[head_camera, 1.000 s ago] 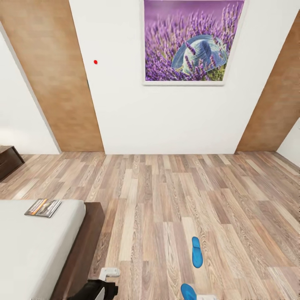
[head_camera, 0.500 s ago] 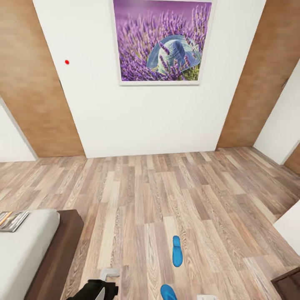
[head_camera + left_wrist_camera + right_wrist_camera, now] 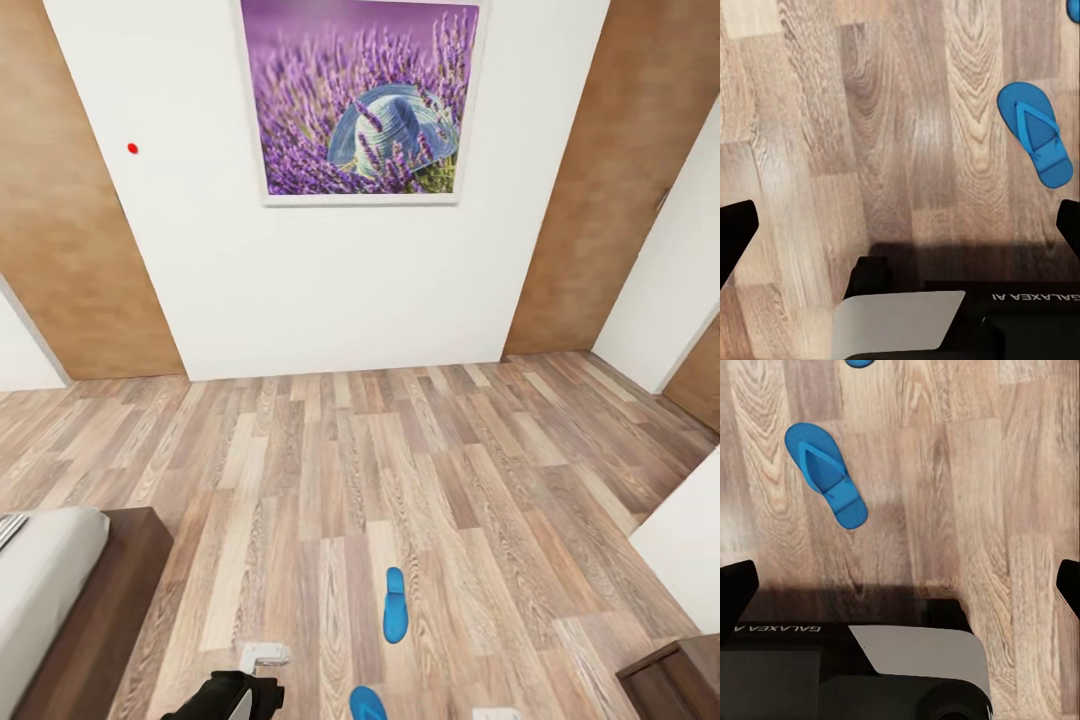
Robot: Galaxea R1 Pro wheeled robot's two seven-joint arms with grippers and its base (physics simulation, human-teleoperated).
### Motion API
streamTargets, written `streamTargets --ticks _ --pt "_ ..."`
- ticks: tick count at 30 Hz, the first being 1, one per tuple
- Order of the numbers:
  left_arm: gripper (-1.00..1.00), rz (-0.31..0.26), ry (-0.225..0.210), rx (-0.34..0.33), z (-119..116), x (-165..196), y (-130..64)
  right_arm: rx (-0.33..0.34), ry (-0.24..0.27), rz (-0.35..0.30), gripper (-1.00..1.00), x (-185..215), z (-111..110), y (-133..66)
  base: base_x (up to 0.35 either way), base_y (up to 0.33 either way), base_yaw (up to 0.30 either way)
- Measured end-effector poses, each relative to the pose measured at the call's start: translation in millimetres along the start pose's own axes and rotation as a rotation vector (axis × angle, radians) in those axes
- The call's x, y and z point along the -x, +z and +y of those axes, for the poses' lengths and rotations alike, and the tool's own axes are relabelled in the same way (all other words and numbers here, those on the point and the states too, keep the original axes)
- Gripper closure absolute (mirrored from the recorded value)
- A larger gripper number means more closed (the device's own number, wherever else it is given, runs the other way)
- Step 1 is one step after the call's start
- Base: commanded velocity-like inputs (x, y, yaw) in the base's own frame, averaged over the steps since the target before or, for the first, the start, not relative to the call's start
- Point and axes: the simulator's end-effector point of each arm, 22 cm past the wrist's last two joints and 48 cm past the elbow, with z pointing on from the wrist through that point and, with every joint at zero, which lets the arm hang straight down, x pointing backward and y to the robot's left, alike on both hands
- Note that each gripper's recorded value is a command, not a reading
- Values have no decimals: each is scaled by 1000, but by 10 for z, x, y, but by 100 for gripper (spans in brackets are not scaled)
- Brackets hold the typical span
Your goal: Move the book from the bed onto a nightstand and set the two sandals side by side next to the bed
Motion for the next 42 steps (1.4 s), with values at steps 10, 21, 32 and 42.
streamTargets --ticks 10,21,32,42 --pt "-100 1 -2 0 1 0 2 -2 0 17 -100 -41 -8 4 -79 -38 0" --pt "-100 1 -2 0 4 0 2 -4 2 6 -100 -18 -22 5 -260 -1 0" --pt "-100 0 -3 0 2 0 0 -4 6 7 -100 -22 -27 4 -38 0 0" --pt "-100 0 -3 0 3 1 0 -4 7 6 -100 -21 -27 4 -2 0 0"
